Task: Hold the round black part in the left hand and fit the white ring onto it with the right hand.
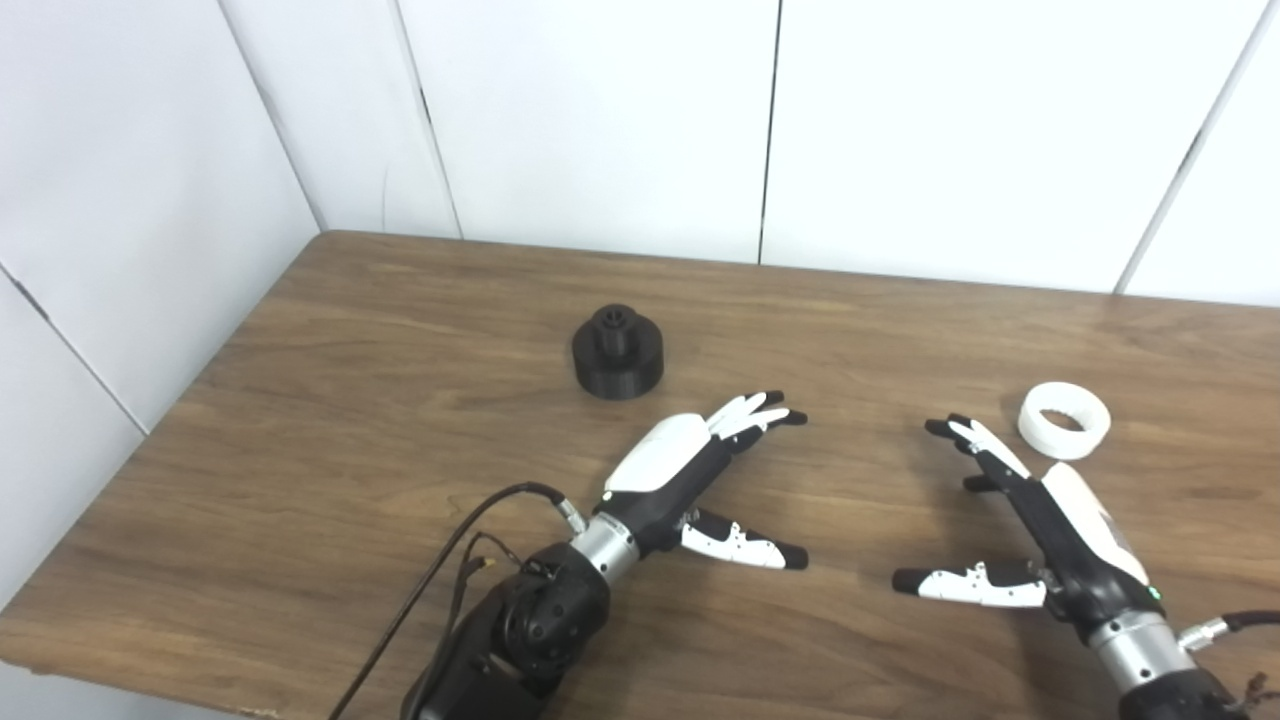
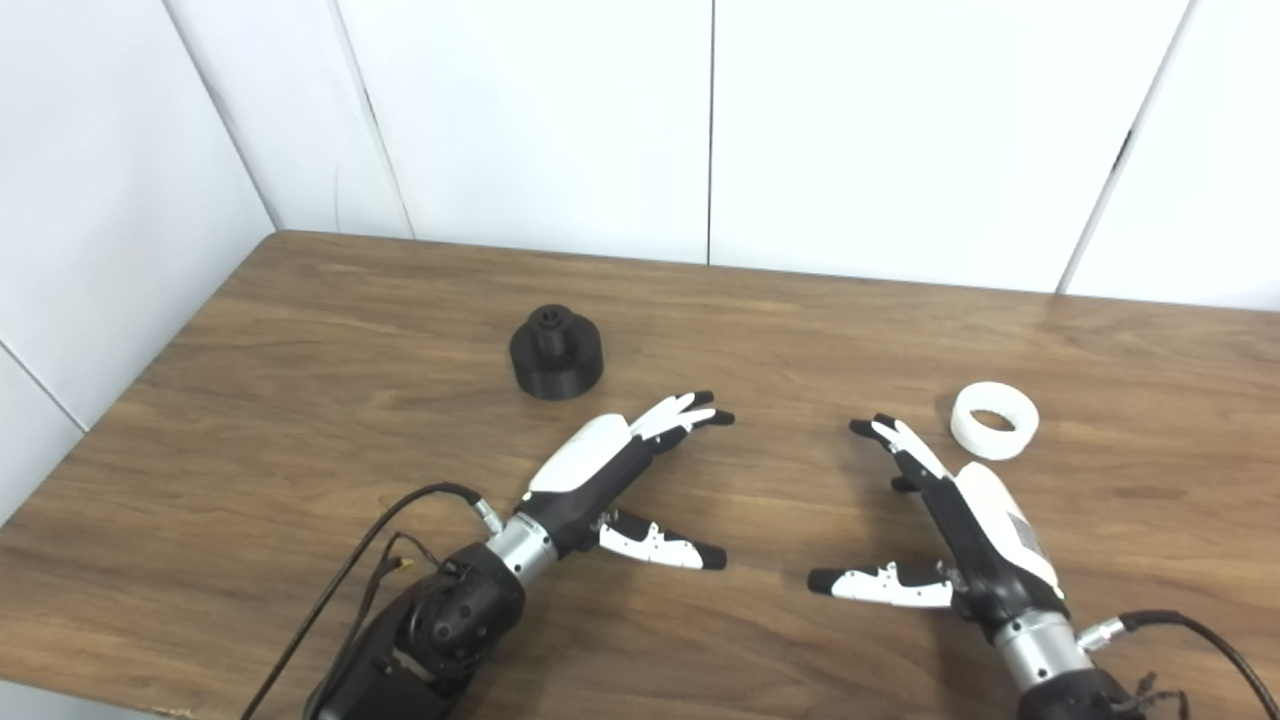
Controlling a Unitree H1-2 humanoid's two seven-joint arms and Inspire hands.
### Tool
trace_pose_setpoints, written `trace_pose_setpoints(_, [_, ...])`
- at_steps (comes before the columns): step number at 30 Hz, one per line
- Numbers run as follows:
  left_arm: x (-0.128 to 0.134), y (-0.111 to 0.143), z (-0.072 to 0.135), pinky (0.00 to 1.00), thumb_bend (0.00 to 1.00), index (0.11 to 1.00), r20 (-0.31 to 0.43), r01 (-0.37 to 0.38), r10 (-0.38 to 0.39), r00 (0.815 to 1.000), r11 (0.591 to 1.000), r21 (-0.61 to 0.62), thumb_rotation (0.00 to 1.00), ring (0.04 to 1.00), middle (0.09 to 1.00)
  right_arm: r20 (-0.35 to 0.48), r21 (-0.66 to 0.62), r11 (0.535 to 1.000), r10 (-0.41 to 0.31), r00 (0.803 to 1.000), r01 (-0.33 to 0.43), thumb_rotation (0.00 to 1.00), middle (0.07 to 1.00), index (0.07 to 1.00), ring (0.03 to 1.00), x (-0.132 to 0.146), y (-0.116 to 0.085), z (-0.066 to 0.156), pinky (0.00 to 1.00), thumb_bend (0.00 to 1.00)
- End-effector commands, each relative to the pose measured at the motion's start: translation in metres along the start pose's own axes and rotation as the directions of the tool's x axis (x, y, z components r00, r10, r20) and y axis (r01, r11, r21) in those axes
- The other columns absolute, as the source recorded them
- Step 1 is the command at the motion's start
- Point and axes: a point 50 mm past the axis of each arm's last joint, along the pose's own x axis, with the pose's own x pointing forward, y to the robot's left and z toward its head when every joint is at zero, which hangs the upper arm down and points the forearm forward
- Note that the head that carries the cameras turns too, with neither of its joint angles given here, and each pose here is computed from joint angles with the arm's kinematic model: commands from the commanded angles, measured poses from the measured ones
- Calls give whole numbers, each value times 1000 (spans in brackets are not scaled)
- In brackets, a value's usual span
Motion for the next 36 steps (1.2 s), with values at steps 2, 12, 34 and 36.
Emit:
trace_pose_setpoints(2, [7, 6, 3, 836, 963, 887, 18, -30, 29, 999, 998, 53, 414, 1000, 1000, 50, -13, 999, -41, 998, 42, 342, 953, 891, 913, 5, -11, 5, 771, 957])
trace_pose_setpoints(12, [4, 27, 10, 911, 932, 876, 20, -121, 119, 993, 974, 194, 435, 1000, 1000, 41, -9, 999, -39, 998, 39, 352, 957, 898, 921, 3, -11, -1, 786, 956])
trace_pose_setpoints(34, [4, 101, 16, 948, 902, 862, 69, -300, 296, 953, 878, 374, 439, 1000, 1000, 38, -7, 999, -35, 999, 35, 371, 961, 901, 929, 4, -10, -5, 793, 947])
trace_pose_setpoints(36, [4, 105, 15, 941, 906, 857, 69, -307, 304, 950, 873, 378, 443, 1000, 1000, 43, -8, 999, -37, 998, 37, 374, 958, 900, 925, 4, -10, -6, 791, 949])
